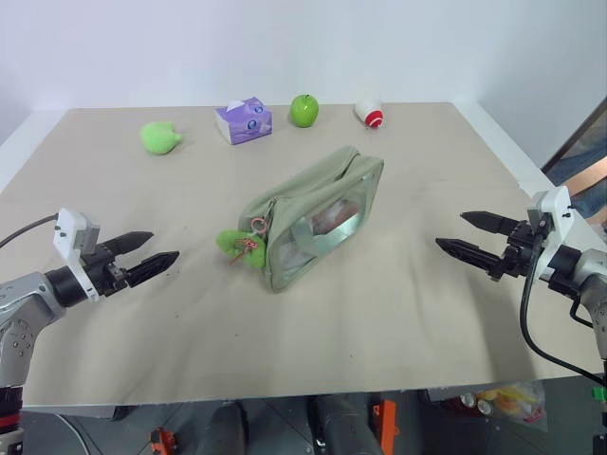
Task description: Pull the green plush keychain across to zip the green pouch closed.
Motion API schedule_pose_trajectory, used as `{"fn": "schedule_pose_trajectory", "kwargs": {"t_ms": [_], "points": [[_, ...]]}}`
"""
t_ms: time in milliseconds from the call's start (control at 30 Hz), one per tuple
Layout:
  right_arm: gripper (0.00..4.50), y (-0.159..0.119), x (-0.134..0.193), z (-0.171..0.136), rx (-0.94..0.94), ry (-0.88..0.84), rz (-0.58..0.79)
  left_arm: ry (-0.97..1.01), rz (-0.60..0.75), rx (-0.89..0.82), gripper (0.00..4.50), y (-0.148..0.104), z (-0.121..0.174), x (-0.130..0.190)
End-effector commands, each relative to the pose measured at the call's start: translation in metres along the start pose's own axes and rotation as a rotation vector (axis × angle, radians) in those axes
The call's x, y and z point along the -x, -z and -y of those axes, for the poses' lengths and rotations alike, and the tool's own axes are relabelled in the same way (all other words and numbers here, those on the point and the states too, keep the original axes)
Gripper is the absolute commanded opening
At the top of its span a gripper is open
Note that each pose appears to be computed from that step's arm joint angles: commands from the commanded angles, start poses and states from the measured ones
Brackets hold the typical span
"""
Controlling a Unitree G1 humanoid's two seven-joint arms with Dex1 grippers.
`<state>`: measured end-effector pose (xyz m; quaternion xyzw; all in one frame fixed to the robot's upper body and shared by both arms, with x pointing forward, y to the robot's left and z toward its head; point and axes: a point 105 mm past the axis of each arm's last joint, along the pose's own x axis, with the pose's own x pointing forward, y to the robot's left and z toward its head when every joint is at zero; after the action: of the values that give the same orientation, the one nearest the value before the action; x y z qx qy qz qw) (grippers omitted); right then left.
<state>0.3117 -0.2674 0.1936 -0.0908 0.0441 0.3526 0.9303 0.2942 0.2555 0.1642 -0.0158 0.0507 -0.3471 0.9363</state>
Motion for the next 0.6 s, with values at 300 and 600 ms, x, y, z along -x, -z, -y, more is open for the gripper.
{"fn": "schedule_pose_trajectory", "kwargs": {"t_ms": [300,600], "points": [[4.45,-0.084,-0.028,-0.010,0.432,-0.141,-0.014,0.274,0.070,-0.183,4.45,-0.072,0.041,-0.018],[4.45,-0.123,-0.077,-0.053,0.767,-0.488,-0.077,0.567,0.090,-0.323,4.45,-0.096,0.106,-0.040]]}}
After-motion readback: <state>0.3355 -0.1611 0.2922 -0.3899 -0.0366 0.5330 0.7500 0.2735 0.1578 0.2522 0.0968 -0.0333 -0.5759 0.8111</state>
